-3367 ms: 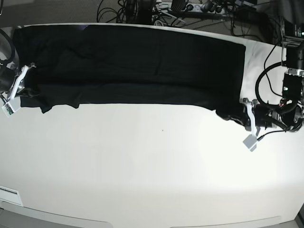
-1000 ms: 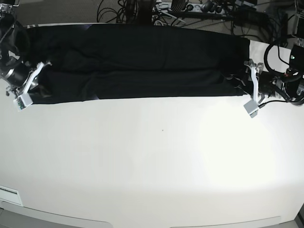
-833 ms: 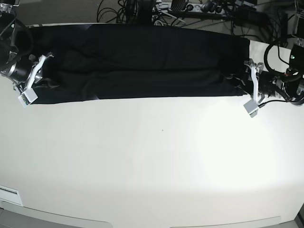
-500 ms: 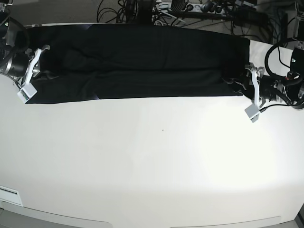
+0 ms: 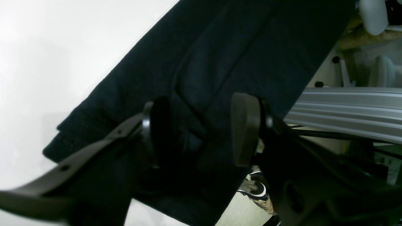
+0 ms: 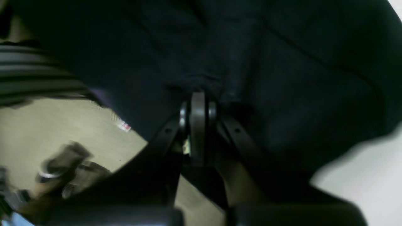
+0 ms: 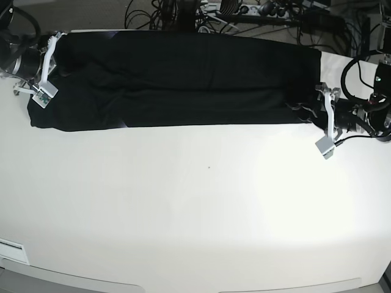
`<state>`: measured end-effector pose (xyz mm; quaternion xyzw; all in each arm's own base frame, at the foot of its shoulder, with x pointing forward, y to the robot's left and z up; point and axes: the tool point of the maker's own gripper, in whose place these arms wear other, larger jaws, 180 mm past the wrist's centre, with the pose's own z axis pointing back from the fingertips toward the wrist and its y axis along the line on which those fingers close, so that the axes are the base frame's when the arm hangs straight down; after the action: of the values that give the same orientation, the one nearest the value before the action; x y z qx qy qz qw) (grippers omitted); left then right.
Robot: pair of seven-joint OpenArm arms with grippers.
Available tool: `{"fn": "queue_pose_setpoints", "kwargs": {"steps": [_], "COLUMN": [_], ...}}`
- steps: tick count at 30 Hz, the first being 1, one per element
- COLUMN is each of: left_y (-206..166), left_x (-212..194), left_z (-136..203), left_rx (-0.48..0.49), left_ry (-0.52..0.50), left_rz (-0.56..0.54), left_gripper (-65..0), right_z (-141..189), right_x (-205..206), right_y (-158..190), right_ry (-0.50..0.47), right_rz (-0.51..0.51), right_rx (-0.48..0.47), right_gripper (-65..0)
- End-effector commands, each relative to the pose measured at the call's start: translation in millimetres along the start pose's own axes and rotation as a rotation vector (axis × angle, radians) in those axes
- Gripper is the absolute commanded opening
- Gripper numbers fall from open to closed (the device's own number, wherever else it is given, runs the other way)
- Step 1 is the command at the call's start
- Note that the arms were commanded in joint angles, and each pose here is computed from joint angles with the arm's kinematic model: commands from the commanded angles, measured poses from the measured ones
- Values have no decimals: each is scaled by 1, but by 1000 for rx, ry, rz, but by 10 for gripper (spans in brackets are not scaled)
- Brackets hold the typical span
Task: Fold the T-shirt properly
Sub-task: 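Lay the folded hem down and release with both grippers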
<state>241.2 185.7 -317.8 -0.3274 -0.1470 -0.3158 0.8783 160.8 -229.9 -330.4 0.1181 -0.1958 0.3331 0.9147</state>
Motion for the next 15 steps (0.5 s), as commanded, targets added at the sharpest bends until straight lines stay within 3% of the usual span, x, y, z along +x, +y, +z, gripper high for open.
{"fn": "queue_pose_setpoints", "kwargs": {"steps": [1, 5, 12, 13, 15], "left_y": [1, 1, 1, 1, 1], "left_x": [10, 10, 11, 11, 11], "left_z": [10, 10, 10, 10, 10], "left_rx": [13, 13, 13, 13, 13], "left_ry": [-22, -22, -28, -28, -29], "left_rz": [-28, -28, -28, -28, -29], "left_gripper": [-320, -320, -320, -320, -320], "right_z": [6, 7, 6, 7, 7], "right_x": [7, 2, -17, -23, -29], "right_y": [-5, -17, -19, -20, -21], "right_ry": [-25, 10, 82, 105, 130], "right_rz": [29, 52, 62, 66, 69], "right_rx": [-22, -86, -114, -124, -133], "right_gripper": [-650, -650, -650, -620, -484]}}
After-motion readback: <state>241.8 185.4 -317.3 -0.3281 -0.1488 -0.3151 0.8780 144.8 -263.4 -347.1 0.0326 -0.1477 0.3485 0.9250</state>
